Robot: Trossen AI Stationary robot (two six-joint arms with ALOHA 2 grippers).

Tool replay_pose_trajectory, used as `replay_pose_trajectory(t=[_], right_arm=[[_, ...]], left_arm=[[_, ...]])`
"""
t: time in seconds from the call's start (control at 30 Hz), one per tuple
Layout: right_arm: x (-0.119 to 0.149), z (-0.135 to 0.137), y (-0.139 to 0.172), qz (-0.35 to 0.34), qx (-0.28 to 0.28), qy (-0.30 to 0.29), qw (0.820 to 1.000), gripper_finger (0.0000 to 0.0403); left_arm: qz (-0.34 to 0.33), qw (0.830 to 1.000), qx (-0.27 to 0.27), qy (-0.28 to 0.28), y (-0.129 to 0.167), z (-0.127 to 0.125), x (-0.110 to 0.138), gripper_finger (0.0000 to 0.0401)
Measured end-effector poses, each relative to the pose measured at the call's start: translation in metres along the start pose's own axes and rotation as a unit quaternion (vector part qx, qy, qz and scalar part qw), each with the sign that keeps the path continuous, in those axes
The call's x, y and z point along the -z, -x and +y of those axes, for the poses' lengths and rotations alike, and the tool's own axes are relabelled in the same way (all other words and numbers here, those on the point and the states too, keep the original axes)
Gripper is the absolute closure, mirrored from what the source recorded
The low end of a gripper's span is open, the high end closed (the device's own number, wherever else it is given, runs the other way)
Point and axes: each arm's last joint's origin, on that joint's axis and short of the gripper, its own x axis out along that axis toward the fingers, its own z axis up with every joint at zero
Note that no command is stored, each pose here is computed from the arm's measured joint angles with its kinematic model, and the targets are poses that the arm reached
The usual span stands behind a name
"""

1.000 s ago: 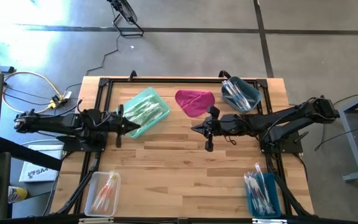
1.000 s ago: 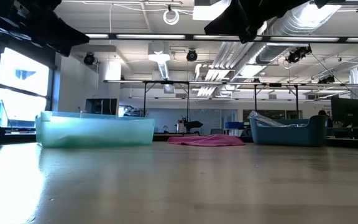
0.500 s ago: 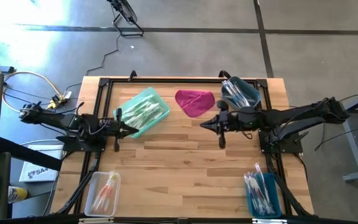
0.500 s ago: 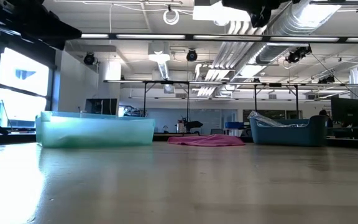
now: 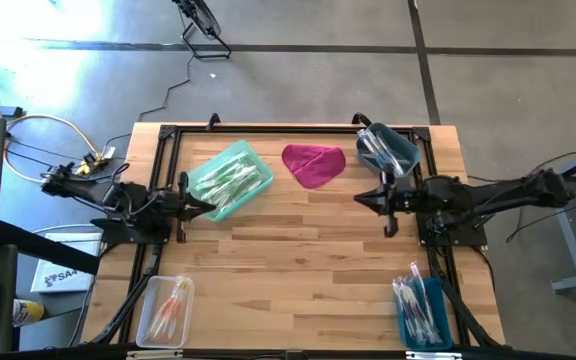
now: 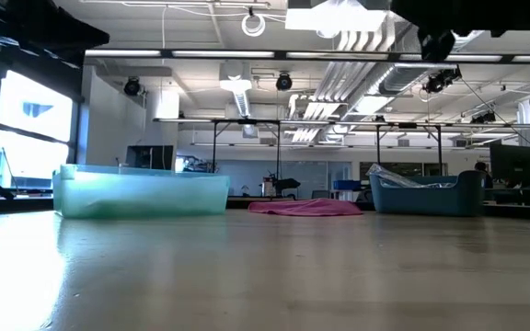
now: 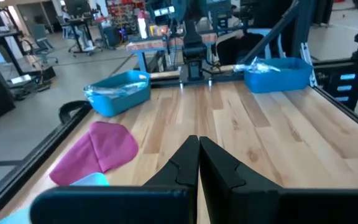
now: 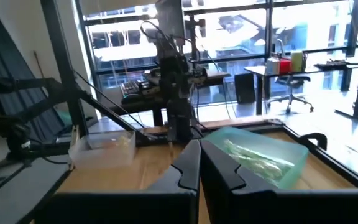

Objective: Pick & Place Toothbrushes
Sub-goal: Return to Home Position

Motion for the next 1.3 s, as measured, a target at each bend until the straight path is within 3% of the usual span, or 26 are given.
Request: replay_pose_trajectory(t=[0.33,1.3], right_arm=[[-0.003,-0.004,0.034,-0.002,0.006,-0.005,1.0,0.0401],[-0.008,-0.009,0.077,-0.027,0.005,-0.008,1.0,0.0401]], left_arm=[[-0.009,0.999,-0.034,0.004,0.003,0.002,0.018,0.0393],[-0.018,0.999,-0.033,0.01,0.015,0.007,0.021,0.0393]])
